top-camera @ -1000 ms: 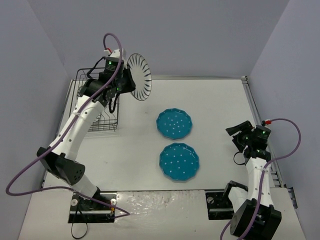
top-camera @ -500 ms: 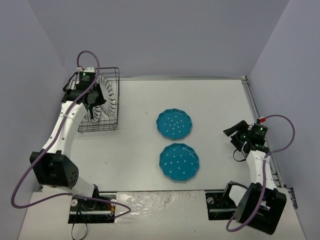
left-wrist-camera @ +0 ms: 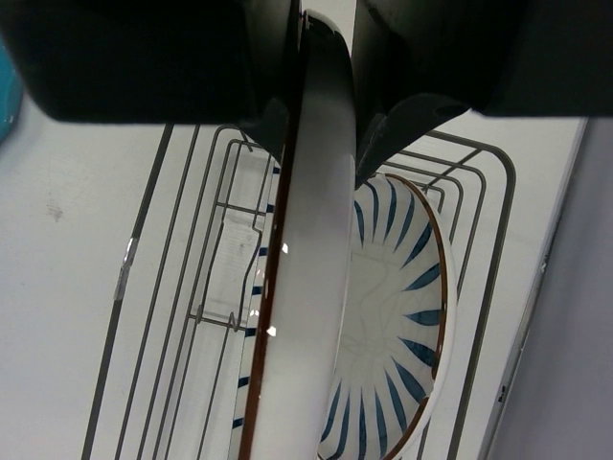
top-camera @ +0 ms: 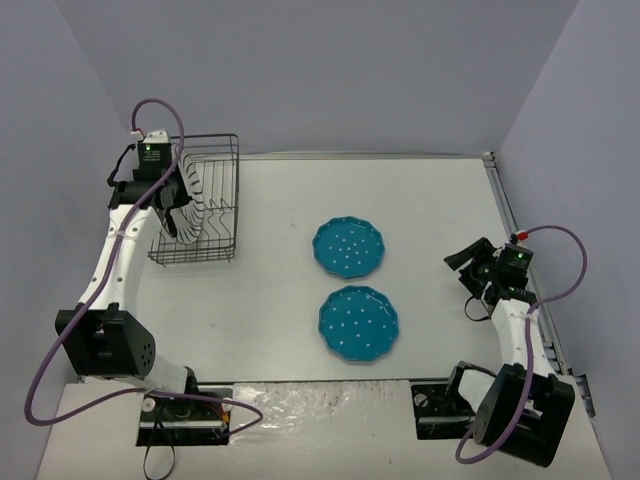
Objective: Load the plates into the dish rack
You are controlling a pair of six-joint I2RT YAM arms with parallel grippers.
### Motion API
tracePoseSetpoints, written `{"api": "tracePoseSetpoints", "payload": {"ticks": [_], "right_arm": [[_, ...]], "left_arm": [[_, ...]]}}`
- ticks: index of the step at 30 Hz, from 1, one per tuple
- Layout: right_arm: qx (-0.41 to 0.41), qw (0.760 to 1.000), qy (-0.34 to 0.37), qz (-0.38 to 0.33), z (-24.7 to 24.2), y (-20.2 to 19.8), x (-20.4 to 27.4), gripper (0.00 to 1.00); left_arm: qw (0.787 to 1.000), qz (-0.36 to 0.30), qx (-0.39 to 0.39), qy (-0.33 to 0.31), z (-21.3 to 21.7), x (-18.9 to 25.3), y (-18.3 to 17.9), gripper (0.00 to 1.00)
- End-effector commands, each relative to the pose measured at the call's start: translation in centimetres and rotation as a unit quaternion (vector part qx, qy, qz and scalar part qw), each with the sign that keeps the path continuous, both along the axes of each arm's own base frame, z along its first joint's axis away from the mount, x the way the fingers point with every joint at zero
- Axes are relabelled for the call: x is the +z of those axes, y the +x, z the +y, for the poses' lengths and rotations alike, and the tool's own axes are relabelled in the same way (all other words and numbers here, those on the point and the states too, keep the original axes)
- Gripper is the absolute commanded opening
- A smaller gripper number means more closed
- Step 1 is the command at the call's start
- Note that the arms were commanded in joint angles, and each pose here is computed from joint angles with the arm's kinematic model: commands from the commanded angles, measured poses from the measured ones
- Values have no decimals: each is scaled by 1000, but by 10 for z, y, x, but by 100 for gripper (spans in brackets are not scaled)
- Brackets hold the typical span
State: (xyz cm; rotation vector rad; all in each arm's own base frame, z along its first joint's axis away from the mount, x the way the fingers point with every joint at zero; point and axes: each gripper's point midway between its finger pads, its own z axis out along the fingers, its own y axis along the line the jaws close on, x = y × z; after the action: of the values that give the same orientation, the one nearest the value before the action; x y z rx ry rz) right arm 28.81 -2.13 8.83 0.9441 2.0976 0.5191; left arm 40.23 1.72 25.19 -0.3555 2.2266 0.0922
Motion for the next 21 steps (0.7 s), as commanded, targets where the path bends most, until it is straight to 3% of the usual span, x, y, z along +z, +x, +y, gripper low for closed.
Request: {"api": "tracePoseSetpoints", "payload": {"ticks": [1, 21], "right_arm": [[14, 999, -13, -44, 0, 16, 24, 62], [9, 999, -11, -43, 0, 12, 21, 62]], "left_arm": [[989, -138, 28, 40, 21, 85, 16, 0], [991, -118, 27, 51, 41, 53, 29, 0]]}}
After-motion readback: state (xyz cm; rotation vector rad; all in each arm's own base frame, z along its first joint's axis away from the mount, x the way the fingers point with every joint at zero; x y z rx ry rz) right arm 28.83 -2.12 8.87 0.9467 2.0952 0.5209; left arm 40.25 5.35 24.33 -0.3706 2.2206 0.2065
